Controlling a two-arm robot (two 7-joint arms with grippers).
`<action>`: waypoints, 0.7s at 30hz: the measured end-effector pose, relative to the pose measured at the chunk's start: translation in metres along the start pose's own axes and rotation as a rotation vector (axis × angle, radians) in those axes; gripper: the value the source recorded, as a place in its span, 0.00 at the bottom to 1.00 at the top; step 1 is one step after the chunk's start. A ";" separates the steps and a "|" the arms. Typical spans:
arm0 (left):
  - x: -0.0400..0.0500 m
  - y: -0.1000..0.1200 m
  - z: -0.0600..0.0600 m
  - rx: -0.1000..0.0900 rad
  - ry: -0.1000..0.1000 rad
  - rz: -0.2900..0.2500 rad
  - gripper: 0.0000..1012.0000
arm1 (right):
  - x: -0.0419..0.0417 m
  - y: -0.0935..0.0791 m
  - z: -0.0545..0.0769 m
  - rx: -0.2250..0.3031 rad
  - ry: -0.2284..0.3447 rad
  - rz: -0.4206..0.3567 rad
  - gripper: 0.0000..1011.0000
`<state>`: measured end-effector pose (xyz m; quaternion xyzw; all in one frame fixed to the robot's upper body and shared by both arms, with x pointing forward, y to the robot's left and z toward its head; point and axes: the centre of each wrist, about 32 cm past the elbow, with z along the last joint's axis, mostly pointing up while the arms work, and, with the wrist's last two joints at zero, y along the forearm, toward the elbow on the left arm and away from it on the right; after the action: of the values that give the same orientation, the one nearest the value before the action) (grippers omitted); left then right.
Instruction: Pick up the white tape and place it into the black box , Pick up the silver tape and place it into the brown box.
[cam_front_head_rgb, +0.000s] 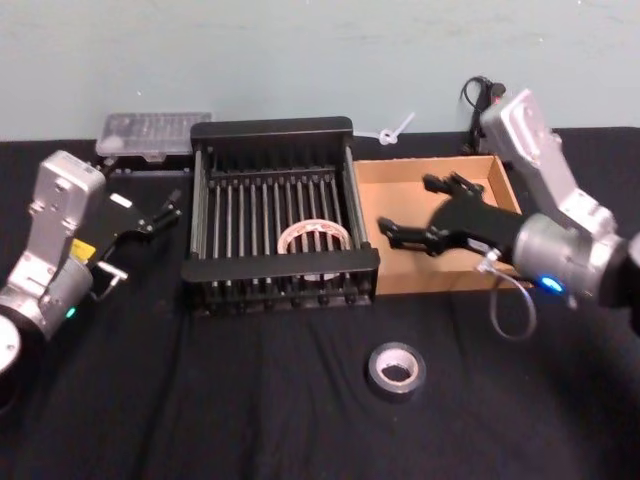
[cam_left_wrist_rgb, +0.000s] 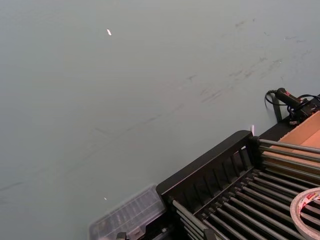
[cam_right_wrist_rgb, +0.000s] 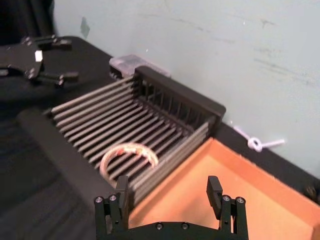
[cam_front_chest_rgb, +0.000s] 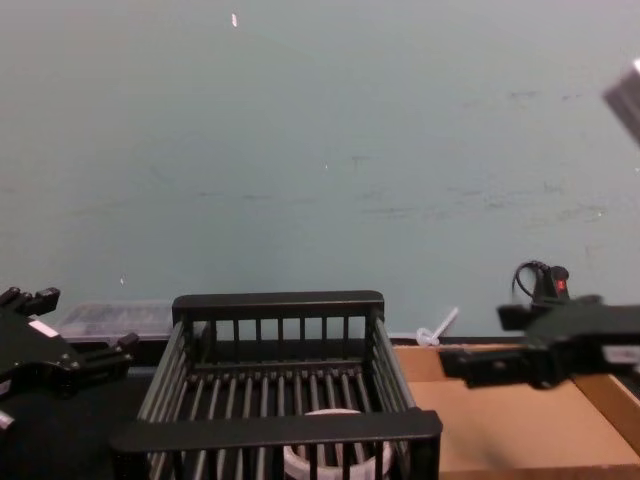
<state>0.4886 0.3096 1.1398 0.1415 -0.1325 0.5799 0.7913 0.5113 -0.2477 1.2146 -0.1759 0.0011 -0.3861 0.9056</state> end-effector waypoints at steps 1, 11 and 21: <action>0.0000 0.000 0.000 0.000 0.000 0.000 0.99 | -0.0001 -0.004 -0.001 -0.004 -0.001 0.003 0.99; 0.0000 0.000 0.000 0.000 0.000 0.000 0.99 | -0.0117 -0.046 -0.018 -0.072 -0.005 0.090 0.99; 0.0000 0.000 0.000 0.000 0.000 0.000 0.99 | -0.0263 -0.055 -0.035 -0.151 0.014 0.170 0.99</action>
<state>0.4886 0.3097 1.1398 0.1415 -0.1324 0.5799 0.7913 0.4493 -0.2759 1.1961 -0.2402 0.0514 -0.3081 0.9191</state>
